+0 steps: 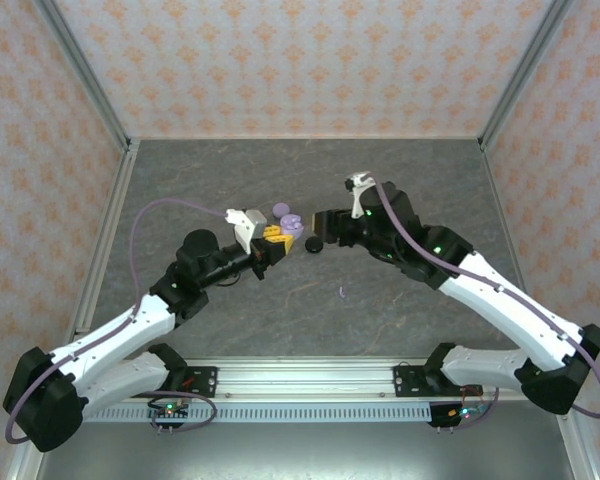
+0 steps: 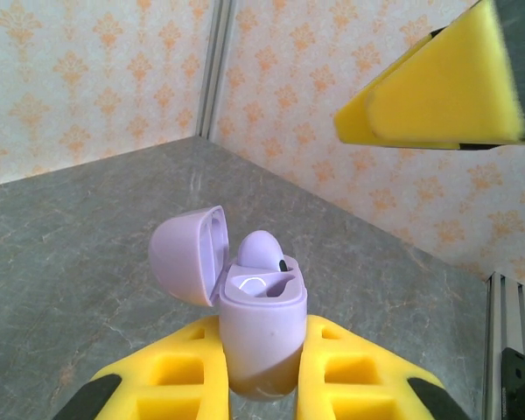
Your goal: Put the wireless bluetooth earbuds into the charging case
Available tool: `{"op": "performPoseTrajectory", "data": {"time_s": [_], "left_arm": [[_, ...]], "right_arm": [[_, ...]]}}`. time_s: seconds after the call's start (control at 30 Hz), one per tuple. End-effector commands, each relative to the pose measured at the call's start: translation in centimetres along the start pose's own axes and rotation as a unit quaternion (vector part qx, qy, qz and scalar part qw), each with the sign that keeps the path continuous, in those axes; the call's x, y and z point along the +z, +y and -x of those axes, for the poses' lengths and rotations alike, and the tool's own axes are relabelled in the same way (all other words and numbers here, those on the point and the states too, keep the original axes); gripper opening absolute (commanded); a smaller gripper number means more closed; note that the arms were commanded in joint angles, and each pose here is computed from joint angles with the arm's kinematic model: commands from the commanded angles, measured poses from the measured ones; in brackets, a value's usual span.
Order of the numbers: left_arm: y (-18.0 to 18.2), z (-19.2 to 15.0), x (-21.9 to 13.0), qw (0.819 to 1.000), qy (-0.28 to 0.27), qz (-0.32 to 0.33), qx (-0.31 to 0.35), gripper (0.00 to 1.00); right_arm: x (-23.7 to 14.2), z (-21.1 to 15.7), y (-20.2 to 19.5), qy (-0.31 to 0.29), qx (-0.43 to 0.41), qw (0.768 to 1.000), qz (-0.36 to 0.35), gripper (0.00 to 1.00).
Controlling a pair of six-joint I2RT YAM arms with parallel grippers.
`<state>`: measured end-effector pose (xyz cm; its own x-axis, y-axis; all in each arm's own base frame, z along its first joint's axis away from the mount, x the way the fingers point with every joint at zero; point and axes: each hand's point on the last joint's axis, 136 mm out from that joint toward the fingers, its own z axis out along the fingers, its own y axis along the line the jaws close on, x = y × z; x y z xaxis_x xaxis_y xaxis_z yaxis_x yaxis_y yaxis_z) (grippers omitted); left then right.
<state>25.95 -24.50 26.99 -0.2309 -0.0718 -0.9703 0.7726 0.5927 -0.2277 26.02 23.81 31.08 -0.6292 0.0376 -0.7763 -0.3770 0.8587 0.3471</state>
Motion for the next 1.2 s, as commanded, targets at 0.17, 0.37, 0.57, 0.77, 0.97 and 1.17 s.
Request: {"op": "performPoseTrajectory", "data": {"time_s": [0.17, 0.37, 0.57, 0.77, 0.97, 1.17], "left_arm": [[-0.1, 0.6, -1.4, 1.0, -0.021, 0.013, 0.015, 0.02], [-0.1, 0.4, -1.9, 0.999, -0.022, 0.02, 0.014, 0.02], [-0.1, 0.5, -2.0, 0.999, -0.024, 0.019, 0.014, 0.02], [-0.1, 0.6, -2.0, 0.999, -0.023, 0.021, 0.014, 0.02], [0.0, 0.4, -2.0, 0.999, -0.021, 0.023, 0.014, 0.02], [0.1, 0.5, -1.9, 0.999, -0.021, 0.024, 0.015, 0.02]], "right_arm": [[2.2, -9.7, -9.7, 0.147, 0.011, 0.973, -0.179, 0.67], [5.6, -17.4, -11.9, 0.234, 0.038, 0.952, -0.196, 0.69], [9.1, -21.6, -10.6, 0.28, 0.038, 0.943, -0.177, 0.69], [11.0, -23.2, -10.8, 0.303, 0.017, 0.933, -0.194, 0.65], [11.0, -23.3, -12.0, 0.309, -0.003, 0.923, -0.228, 0.54], [9.4, -23.5, -13.3, 0.331, -0.026, 0.907, -0.26, 0.51]]}}
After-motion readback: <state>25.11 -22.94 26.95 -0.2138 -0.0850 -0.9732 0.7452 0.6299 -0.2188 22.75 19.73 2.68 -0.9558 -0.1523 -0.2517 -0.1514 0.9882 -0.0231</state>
